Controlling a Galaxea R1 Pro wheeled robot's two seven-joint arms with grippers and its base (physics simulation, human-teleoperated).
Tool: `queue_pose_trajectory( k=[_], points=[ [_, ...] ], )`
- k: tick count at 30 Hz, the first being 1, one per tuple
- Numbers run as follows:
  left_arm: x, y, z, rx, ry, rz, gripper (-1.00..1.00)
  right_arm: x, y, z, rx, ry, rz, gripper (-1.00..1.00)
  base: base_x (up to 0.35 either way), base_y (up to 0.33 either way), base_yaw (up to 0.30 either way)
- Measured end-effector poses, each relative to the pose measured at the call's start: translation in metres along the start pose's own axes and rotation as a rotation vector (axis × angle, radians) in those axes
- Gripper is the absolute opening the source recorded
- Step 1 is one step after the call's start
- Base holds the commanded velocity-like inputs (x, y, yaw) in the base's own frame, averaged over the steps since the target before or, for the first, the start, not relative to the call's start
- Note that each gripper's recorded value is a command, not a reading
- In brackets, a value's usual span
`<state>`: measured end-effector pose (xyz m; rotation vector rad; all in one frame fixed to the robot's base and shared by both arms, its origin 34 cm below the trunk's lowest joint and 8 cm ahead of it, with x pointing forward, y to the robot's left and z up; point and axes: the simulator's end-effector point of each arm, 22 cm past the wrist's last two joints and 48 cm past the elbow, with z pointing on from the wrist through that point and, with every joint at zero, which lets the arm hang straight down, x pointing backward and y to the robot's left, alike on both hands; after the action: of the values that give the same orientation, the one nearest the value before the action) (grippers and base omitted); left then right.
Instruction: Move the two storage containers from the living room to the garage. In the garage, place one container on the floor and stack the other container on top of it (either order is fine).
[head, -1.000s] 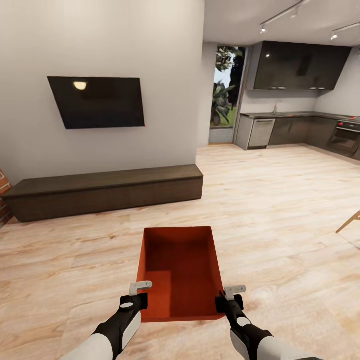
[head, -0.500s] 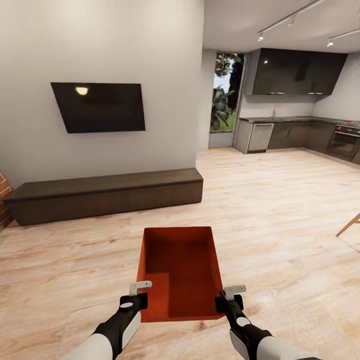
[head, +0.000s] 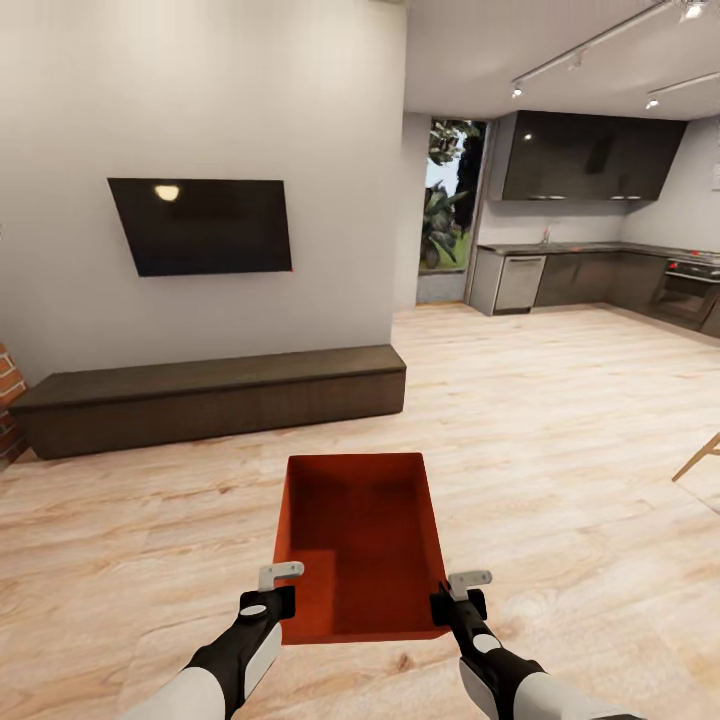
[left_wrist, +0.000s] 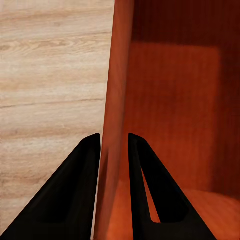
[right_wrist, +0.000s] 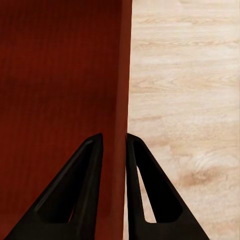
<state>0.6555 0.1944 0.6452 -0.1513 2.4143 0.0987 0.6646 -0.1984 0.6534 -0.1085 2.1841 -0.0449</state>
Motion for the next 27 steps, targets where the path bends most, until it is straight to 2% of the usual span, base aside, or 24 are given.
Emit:
queue_pose_trajectory(
  k=[13,27],
  points=[
    [-0.013,0.0,-0.009,0.002,-0.02,-0.002,-1.0,-0.015,-0.001,-0.006,0.002,-0.02,0.0,-1.0,0.0,0.0,0.0],
    [-0.038,0.001,-0.03,0.004,-0.042,-0.005,-1.0,-0.043,-0.004,-0.022,0.004,-0.043,0.0,-1.0,0.0,0.0,0.0]
  ],
)
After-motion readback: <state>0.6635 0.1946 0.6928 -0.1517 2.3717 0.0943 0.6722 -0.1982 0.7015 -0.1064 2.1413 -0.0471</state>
